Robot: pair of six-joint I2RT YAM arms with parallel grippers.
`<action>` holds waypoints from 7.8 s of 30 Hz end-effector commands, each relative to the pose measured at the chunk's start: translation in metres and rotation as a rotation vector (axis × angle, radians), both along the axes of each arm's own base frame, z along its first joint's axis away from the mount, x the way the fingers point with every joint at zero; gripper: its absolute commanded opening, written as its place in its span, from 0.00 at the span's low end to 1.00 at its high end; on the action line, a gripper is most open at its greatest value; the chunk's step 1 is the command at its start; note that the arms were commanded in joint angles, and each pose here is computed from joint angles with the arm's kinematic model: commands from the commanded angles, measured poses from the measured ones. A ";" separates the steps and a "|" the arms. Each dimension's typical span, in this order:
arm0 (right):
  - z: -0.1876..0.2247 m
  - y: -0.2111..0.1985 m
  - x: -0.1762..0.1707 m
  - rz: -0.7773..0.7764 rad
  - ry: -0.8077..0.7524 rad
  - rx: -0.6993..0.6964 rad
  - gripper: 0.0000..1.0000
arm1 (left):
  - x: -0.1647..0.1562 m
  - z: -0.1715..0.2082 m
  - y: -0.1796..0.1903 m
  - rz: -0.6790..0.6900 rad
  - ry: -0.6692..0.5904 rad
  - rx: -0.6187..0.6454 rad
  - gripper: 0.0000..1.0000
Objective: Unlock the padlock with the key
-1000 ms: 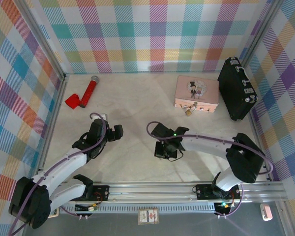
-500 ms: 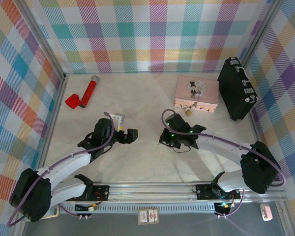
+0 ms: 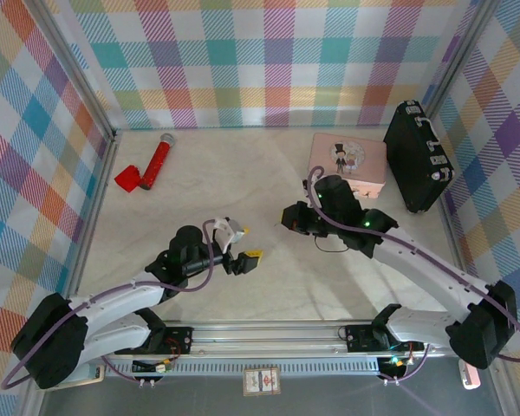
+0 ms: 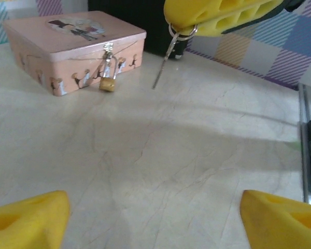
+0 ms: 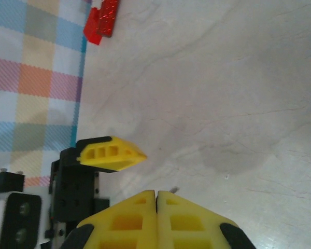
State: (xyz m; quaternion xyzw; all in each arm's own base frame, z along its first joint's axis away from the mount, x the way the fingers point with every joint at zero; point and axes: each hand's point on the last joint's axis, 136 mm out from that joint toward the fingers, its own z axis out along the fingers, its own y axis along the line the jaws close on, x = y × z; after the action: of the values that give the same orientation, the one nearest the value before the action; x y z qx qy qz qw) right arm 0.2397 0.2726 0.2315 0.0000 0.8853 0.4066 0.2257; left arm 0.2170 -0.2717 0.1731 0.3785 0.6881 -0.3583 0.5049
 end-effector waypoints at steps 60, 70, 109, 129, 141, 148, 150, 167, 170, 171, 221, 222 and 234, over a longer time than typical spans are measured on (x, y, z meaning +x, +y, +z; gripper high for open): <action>-0.010 0.020 -0.019 0.057 0.079 0.138 0.00 | 0.003 0.036 -0.046 -0.222 -0.101 -0.096 0.14; -0.013 0.014 -0.019 0.032 0.071 0.121 0.00 | 0.005 0.037 -0.045 -0.218 -0.094 -0.084 0.04; -0.027 -0.005 -0.067 0.491 -0.963 0.094 0.51 | -0.022 -0.018 -0.027 -0.572 0.033 0.734 0.00; -0.040 0.013 -0.071 0.601 -0.918 0.145 0.30 | -0.038 -0.013 -0.039 -0.646 0.001 0.709 0.00; -0.043 0.020 -0.068 0.624 -0.887 0.146 0.22 | -0.041 -0.011 -0.041 -0.659 0.002 0.694 0.00; -0.054 0.019 -0.064 0.630 -0.860 0.099 0.15 | -0.041 -0.010 -0.041 -0.654 -0.005 0.699 0.00; -0.057 0.018 -0.064 0.632 -0.857 0.085 0.14 | -0.040 -0.010 -0.040 -0.648 -0.009 0.700 0.00; -0.065 0.014 -0.067 0.646 -0.846 0.055 0.15 | -0.037 -0.008 -0.040 -0.625 -0.034 0.699 0.00; -0.061 0.015 -0.067 0.639 -0.852 0.063 0.12 | -0.038 -0.009 -0.039 -0.629 -0.029 0.701 0.00; -0.060 0.015 -0.066 0.636 -0.855 0.065 0.12 | -0.038 -0.009 -0.039 -0.630 -0.026 0.702 0.00; 0.042 -0.001 -0.063 0.375 -1.021 0.463 0.00 | -0.013 0.103 -0.030 -0.380 -0.110 -0.235 0.30; 0.043 -0.001 -0.063 0.372 -1.023 0.464 0.00 | -0.015 0.103 -0.030 -0.394 -0.109 -0.234 0.29; 0.045 0.004 -0.066 0.394 -1.022 0.493 0.00 | -0.019 0.104 -0.032 -0.436 -0.092 -0.235 0.20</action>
State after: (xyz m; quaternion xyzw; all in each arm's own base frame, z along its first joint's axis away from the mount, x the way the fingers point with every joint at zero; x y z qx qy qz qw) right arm 0.1797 0.2744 0.2551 -0.2977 0.5616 0.5663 0.5247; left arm 0.1997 -0.3034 0.2585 0.4587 0.5500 -0.5117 0.4747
